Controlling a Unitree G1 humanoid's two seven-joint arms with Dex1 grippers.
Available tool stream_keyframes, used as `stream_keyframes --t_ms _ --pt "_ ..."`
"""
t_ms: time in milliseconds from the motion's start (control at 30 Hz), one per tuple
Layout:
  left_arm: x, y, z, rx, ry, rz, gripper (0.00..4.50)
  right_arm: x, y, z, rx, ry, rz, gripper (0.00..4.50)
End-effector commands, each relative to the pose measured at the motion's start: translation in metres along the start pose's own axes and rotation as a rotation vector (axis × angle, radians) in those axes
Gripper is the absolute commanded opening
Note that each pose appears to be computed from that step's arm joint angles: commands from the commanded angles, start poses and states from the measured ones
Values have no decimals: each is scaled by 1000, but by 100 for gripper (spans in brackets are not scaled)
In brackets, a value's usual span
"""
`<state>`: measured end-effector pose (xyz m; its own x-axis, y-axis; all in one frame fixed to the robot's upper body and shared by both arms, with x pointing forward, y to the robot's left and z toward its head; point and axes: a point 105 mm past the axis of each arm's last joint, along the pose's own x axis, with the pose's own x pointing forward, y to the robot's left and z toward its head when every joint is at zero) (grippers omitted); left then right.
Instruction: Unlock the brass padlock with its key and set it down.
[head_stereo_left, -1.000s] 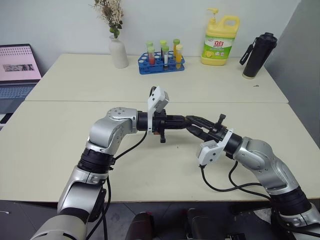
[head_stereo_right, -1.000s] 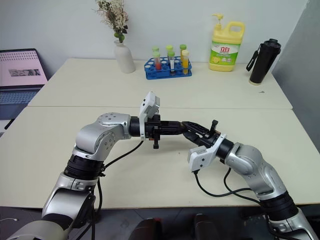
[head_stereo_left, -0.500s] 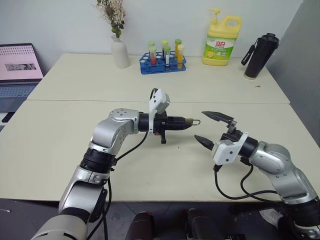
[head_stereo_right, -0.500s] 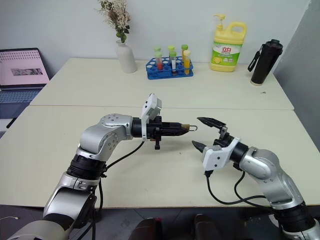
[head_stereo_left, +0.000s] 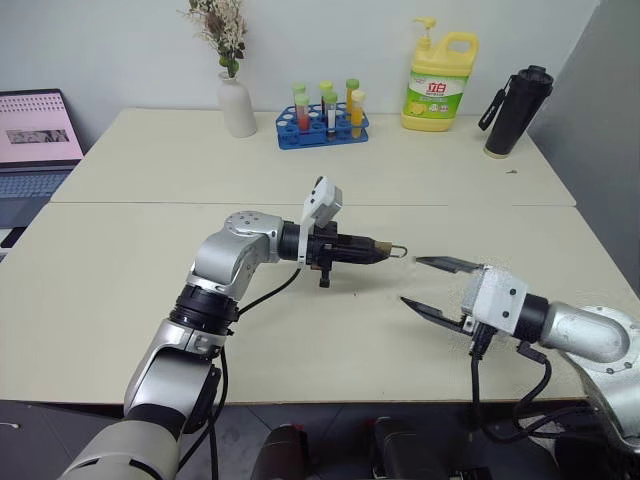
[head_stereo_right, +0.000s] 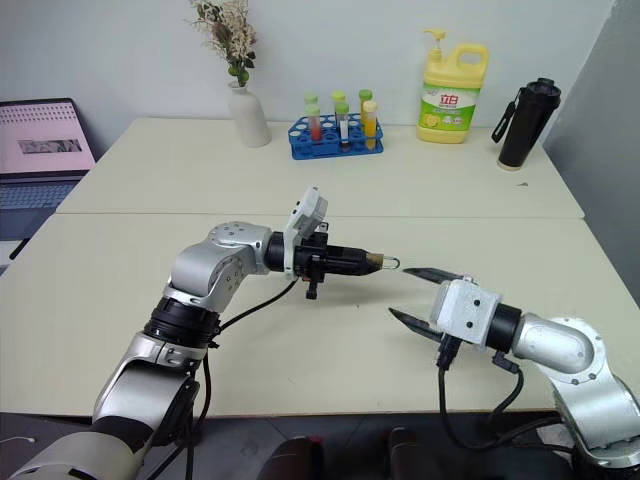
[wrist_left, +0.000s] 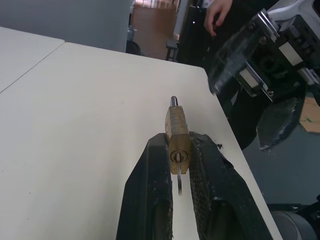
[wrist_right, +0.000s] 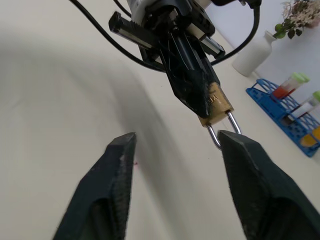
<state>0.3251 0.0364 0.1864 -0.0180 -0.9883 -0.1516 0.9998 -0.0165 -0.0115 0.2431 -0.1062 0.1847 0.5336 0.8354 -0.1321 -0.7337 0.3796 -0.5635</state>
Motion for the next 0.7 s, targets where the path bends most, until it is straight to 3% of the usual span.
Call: stream_keyframes --t_ms 33,167,700 --pt "1 -11 15 110 9 -37 16 2 -8 13 9 -43 -23 151" --pt "-1 -16 15 128 20 -45 16 6 -17 16 30 -61 -30 3" --pt "-7 -21 10 118 19 -18 16 9 -37 18 -25 -88 -19 0"
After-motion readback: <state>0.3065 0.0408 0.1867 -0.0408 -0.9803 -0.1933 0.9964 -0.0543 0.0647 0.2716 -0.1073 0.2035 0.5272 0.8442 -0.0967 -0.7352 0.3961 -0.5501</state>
